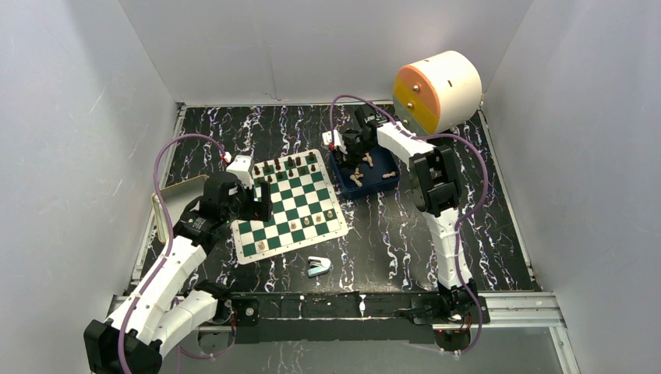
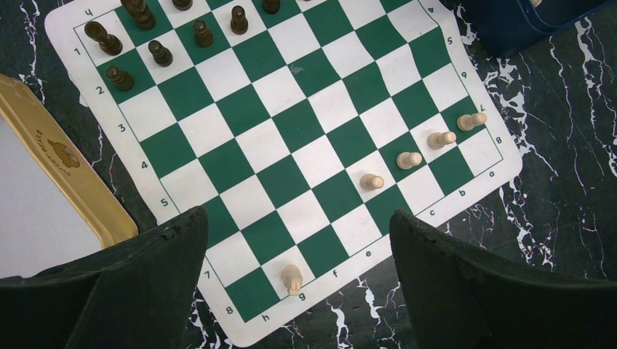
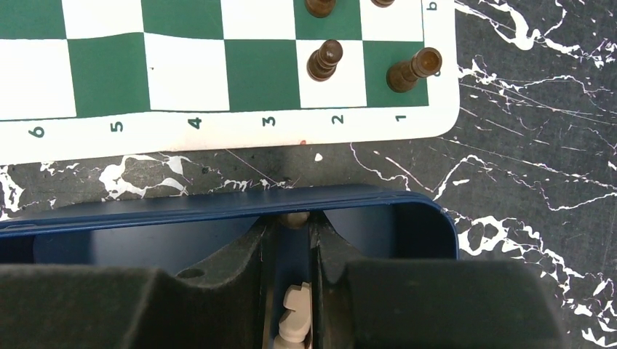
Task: Set up the chess pieces on the board
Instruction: Pick up the chess piece from the storage box.
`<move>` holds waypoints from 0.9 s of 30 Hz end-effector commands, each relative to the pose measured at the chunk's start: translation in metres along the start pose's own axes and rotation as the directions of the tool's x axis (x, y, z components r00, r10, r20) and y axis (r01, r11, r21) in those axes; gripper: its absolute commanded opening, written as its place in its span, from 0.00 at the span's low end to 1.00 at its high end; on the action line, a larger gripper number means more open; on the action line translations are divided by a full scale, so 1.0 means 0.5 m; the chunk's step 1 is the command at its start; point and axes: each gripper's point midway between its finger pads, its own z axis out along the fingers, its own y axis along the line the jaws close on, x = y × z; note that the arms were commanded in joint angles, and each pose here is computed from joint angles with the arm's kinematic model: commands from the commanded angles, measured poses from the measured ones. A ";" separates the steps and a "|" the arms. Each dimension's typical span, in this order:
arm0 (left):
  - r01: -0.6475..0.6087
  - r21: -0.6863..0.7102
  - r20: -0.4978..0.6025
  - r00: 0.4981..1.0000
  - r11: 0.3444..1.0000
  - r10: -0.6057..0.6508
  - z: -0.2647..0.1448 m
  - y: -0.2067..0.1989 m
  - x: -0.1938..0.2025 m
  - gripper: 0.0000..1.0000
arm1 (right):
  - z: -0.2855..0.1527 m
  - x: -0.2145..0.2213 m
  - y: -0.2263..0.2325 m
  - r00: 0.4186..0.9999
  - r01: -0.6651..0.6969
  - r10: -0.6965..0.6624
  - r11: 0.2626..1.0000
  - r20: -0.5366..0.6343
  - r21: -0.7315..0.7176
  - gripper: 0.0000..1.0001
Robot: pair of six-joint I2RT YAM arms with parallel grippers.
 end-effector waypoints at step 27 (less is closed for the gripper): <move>-0.002 0.002 0.025 1.000 1.000 0.002 -0.002 0.000 -0.011 0.91 | -0.135 -0.043 -0.078 0.989 -0.143 0.145 0.961 0.010 0.237 0.22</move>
